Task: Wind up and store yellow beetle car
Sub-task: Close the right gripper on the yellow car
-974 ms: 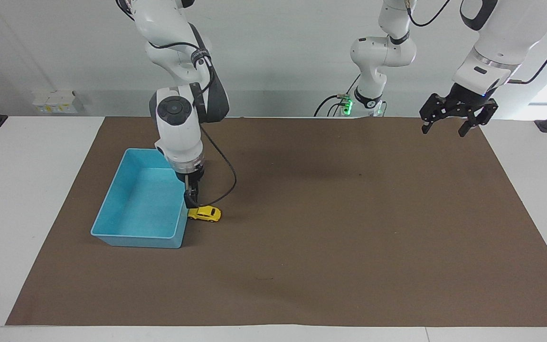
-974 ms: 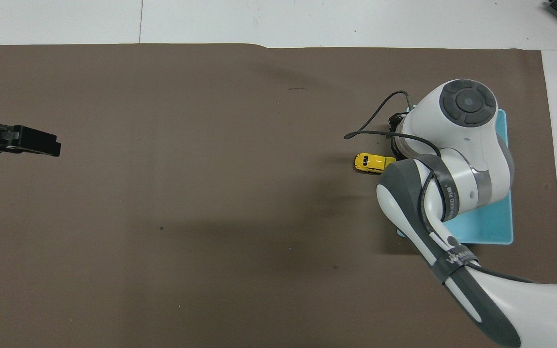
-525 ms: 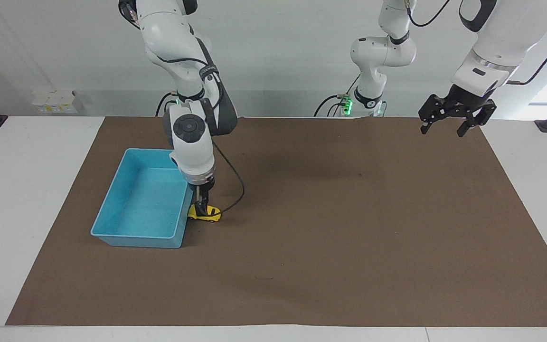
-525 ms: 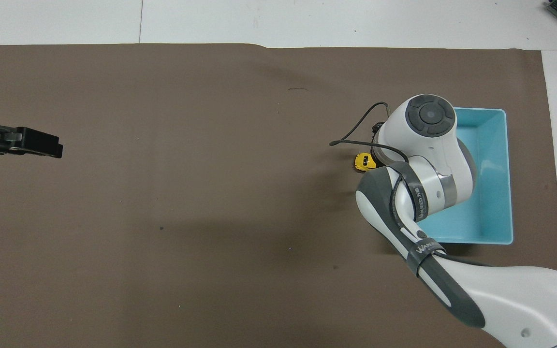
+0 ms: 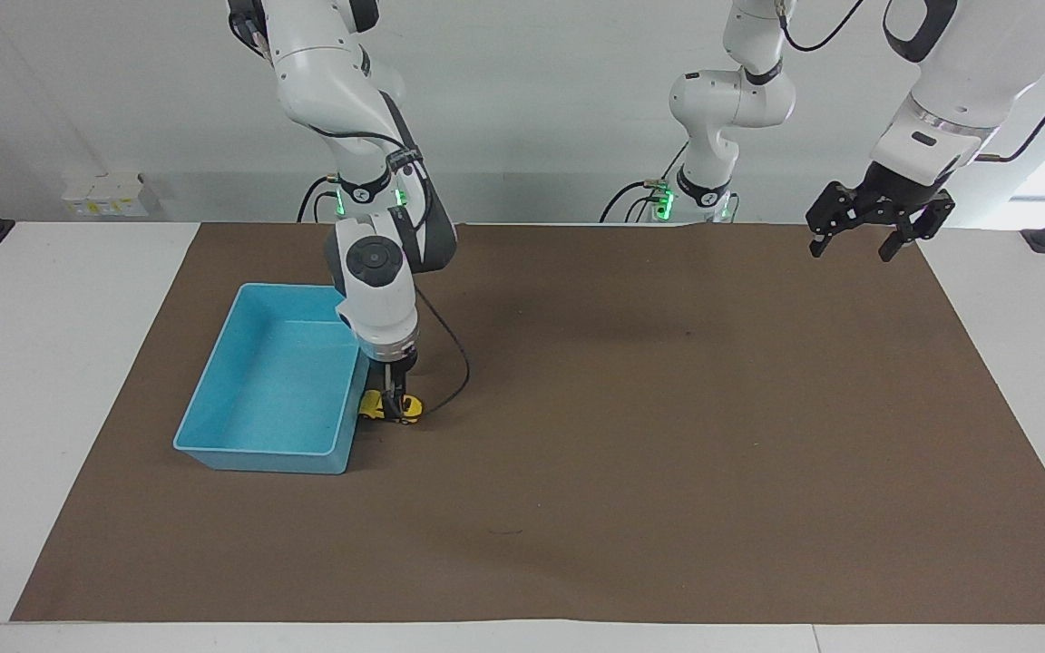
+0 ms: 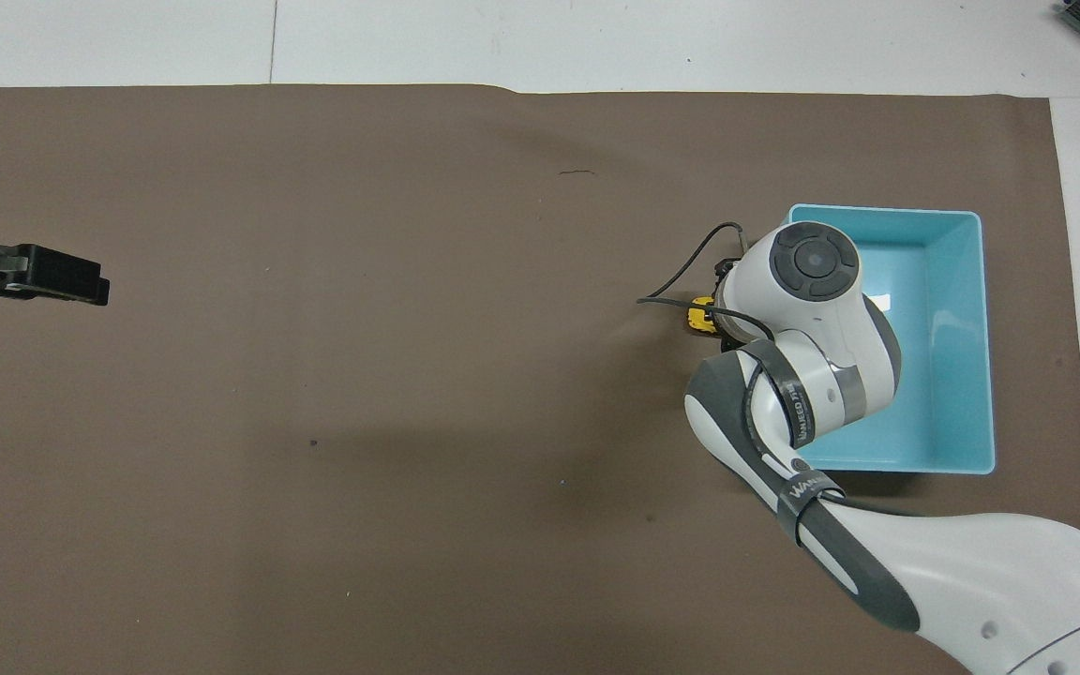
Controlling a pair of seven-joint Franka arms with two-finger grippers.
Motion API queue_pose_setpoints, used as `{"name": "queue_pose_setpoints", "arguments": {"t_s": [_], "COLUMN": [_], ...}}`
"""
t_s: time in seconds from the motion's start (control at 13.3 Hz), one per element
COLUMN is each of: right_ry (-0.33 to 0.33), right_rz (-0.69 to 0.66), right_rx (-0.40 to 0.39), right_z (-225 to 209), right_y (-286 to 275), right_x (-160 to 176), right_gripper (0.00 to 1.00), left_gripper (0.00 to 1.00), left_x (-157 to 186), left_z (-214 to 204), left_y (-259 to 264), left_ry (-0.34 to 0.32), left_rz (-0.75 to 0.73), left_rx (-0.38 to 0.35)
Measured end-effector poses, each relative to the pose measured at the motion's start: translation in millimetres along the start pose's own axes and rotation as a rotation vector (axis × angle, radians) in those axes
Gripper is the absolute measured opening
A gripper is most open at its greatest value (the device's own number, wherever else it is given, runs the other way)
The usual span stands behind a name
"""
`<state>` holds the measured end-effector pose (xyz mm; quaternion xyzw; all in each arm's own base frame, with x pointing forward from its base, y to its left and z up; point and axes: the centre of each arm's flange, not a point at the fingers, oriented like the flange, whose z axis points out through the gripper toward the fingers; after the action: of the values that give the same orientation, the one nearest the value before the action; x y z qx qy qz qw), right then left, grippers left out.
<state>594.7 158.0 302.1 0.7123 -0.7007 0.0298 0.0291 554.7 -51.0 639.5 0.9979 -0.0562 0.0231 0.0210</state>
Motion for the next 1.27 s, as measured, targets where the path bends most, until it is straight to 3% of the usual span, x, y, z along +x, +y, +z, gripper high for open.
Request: {"name": "queue_pose_setpoints", "arguments": {"t_s": [0.6, 0.82, 0.97, 1.05, 1.27], "right_ry": [-0.005, 0.005, 0.007, 0.007, 0.008], "right_rz": [0.011, -0.003, -0.010, -0.012, -0.027], "right_rx": [0.026, 0.034, 0.038, 0.039, 0.038], "right_z": [7, 9, 8, 8, 5], "right_y": [-1, 0, 0, 0, 1], "right_x": [11, 10, 7, 6, -3], "right_gripper": [0.86, 0.74, 0.50, 0.45, 0.45], "left_gripper": [1.00, 1.00, 1.00, 1.00, 1.00], "left_x": [0, 0, 0, 0, 0], "left_z": [0, 0, 0, 0, 0], "left_y": [-3, -3, -3, -3, -3], "left_ry": [0.000, 0.000, 0.000, 0.000, 0.000], "left_rz": [-0.006, -0.006, -0.006, -0.006, -0.006], "left_rx": [0.000, 0.000, 0.000, 0.000, 0.000]}}
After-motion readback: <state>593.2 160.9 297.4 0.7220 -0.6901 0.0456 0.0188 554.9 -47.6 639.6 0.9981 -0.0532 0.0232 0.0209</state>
